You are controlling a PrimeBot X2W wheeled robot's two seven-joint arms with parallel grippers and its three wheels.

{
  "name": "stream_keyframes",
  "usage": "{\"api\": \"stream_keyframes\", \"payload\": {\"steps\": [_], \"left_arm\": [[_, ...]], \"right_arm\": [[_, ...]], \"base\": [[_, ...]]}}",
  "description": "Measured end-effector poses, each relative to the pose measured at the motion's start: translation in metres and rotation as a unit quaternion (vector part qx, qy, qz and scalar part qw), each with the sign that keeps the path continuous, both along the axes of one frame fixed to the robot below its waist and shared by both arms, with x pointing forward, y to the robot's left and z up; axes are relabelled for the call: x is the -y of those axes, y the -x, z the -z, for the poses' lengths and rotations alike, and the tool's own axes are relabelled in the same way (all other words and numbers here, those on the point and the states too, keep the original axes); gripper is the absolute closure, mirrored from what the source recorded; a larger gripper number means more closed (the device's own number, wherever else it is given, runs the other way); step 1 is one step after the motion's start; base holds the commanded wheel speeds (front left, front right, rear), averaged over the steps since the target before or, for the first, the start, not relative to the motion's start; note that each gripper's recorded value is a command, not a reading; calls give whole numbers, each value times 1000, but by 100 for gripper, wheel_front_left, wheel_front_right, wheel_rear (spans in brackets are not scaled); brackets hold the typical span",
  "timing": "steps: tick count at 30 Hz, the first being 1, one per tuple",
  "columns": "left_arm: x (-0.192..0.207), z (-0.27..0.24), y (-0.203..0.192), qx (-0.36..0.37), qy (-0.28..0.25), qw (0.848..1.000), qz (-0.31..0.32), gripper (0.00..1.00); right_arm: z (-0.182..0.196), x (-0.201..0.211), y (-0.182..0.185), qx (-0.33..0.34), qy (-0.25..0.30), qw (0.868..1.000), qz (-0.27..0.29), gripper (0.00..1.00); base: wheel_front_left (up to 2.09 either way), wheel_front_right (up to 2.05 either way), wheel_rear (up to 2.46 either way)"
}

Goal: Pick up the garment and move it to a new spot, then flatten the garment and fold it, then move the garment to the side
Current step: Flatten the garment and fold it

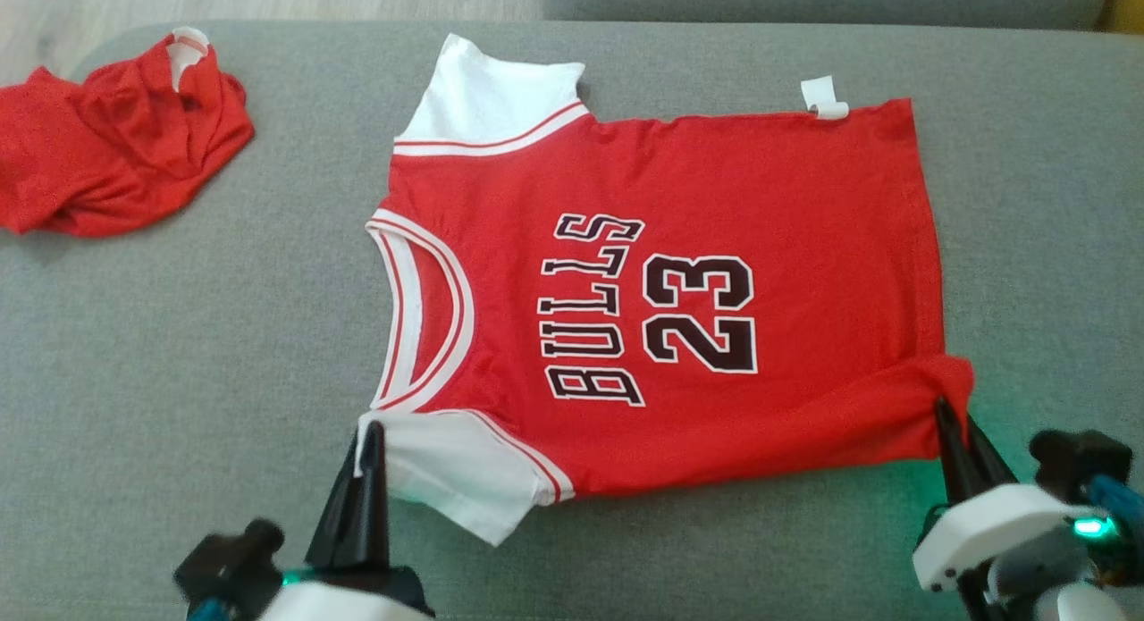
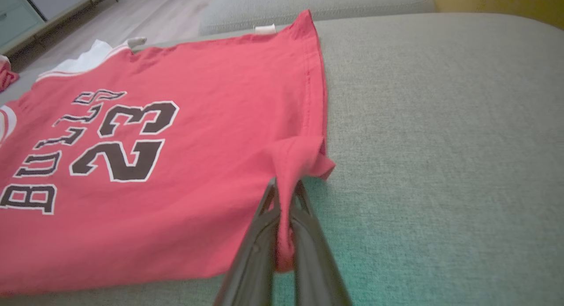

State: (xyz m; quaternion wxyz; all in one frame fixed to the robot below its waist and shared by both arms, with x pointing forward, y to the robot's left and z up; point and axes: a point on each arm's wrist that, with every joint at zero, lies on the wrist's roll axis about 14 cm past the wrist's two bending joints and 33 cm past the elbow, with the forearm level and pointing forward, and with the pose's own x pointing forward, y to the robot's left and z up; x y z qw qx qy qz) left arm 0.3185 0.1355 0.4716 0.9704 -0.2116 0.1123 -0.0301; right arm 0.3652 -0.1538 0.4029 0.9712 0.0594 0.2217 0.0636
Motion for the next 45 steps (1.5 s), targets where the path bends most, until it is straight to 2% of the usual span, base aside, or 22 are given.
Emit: {"api": "stream_keyframes", "payload": {"steps": [5, 12, 22, 31, 32, 33, 34, 35, 36, 37, 45], "left_arm": [[8, 11, -14, -24, -18, 999, 38, 100], [7, -2, -57, -12, -54, 996, 74, 100], [-12, 16, -99, -43, -76, 995, 54, 100], [-8, 23, -124, -44, -80, 994, 55, 100], [-9, 24, -125, -42, -80, 995, 51, 100], [-10, 24, -127, -38, -80, 995, 47, 100], [-11, 24, -128, -35, -79, 995, 43, 98], [-12, 24, -130, -33, -78, 996, 39, 84], [-12, 25, -131, -33, -78, 996, 37, 45], [-13, 25, -132, -32, -79, 996, 35, 0], [-17, 14, -134, 3, -74, 997, 23, 0]], "right_arm": [[2, -2, -9, -24, 10, 1000, -9, 100], [-13, -9, -32, -13, 10, 1000, -16, 100], [-3, 1, -54, -33, -2, 999, 7, 100], [4, -1, -70, -42, -10, 999, 9, 100], [4, -2, -71, -40, -15, 999, 11, 91], [3, -2, -73, -35, -22, 999, 14, 70], [0, -3, -76, -27, -27, 999, 15, 3], [-2, -4, -79, -20, -33, 999, 17, 0], [-5, -6, -83, -11, -39, 999, 17, 0], [-8, -7, -86, -3, -41, 999, 16, 0], [-27, -9, -96, 45, -45, 998, 17, 0]], "base": [[0, 0, 0], [0, 0, 0], [0, 0, 0], [0, 0, 0], [0, 0, 0], [0, 0, 0], [0, 0, 0], [0, 0, 0], [0, 0, 0], [0, 0, 0], [0, 0, 0]]}}
